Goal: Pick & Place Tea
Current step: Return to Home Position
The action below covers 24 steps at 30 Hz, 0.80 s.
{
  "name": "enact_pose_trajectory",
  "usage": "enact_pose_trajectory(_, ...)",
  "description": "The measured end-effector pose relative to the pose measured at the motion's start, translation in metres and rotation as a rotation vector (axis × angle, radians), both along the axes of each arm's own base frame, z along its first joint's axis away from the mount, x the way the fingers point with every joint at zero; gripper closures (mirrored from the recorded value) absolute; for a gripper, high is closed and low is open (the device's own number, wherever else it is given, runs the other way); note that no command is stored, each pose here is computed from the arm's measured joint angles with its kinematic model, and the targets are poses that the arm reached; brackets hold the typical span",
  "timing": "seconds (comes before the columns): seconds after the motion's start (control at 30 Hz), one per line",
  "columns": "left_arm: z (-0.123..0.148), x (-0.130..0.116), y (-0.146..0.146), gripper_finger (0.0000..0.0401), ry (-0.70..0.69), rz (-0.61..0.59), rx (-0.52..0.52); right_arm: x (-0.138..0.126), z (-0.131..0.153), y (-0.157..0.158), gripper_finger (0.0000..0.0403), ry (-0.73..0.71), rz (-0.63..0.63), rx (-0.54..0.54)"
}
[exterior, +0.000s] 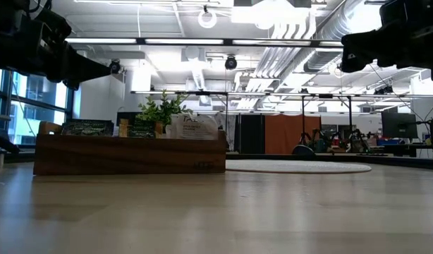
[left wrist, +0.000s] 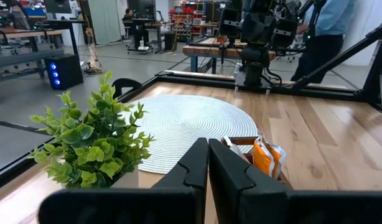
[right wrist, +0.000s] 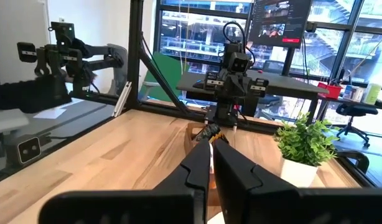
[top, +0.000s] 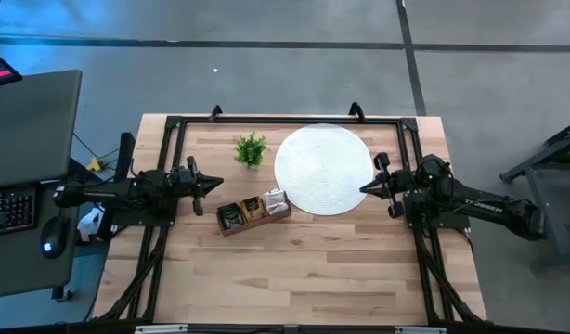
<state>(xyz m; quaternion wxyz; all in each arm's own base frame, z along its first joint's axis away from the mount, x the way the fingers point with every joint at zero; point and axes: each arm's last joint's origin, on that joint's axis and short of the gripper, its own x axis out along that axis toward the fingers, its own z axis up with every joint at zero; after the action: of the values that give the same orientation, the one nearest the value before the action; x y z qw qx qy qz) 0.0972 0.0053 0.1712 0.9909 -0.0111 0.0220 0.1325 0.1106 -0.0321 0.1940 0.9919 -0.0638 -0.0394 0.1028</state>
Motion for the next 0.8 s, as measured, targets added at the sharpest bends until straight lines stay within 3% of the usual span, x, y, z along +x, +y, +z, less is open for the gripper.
enact_pose_trajectory(0.27, 0.0, 0.0, 0.0, 0.0391, 0.001, 0.0, 0.0, 0.0, 0.0, 0.0, 0.0385, -0.01, -0.037, -0.053)
enact_pose_trajectory(0.5, 0.0, 0.0, 0.0, 0.0391, 0.002, 0.001, 0.0, 0.003, -0.014, -0.004, 0.0383, 0.14, -0.357, 0.113)
enact_pose_trajectory(0.8, 0.0, 0.0, 0.0, 0.0391, 0.003, 0.001, 0.0, 0.005, -0.027, 0.003, 0.0384, 0.086, -0.412, 0.076)
